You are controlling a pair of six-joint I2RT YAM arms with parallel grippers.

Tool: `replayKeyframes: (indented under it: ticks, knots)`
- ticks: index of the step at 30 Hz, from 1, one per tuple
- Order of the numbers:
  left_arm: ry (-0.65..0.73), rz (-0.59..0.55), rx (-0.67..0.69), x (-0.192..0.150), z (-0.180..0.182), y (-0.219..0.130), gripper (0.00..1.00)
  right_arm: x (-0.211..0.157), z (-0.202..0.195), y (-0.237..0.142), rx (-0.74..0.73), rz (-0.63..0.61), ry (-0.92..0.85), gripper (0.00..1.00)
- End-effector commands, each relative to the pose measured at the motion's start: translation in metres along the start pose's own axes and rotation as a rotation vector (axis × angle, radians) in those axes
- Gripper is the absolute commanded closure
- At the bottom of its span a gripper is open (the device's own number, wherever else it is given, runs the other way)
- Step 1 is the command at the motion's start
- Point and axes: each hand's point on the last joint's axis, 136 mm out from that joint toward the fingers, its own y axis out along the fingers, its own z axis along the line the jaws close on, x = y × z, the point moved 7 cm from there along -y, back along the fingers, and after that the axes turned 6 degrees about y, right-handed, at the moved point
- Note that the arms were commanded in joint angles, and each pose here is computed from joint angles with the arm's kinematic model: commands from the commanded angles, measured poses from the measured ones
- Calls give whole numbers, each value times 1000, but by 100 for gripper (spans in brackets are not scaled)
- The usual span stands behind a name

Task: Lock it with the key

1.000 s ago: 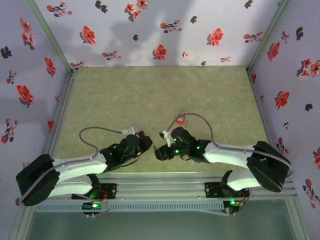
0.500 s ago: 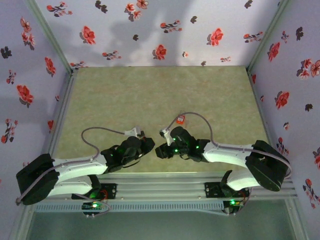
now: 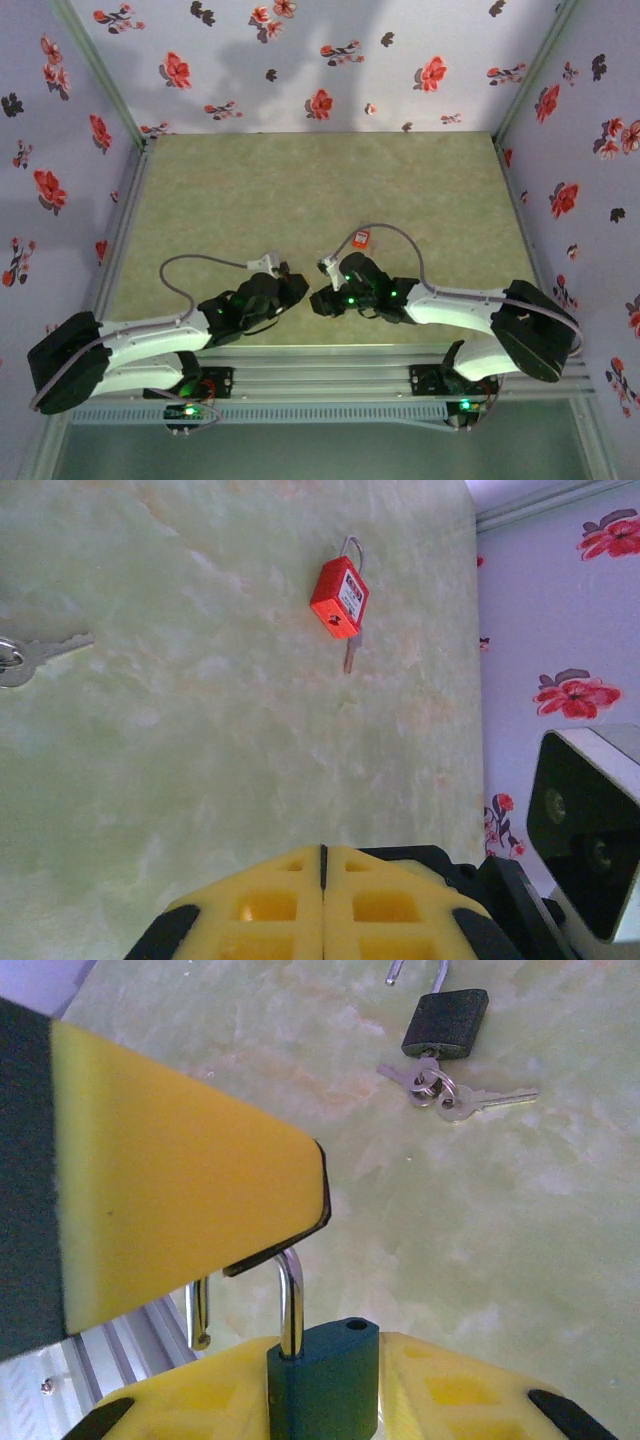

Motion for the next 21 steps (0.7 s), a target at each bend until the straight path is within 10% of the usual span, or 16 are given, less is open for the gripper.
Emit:
replayKeyframes:
  ticks: [1,21]
  knots:
    - [-11,-6,-17,0,-2,-5,100,3,4,1,5,6,-11,69]
    - [35,-21,97,7,4,-18,100,-1,15,4,64,58,-35,59]
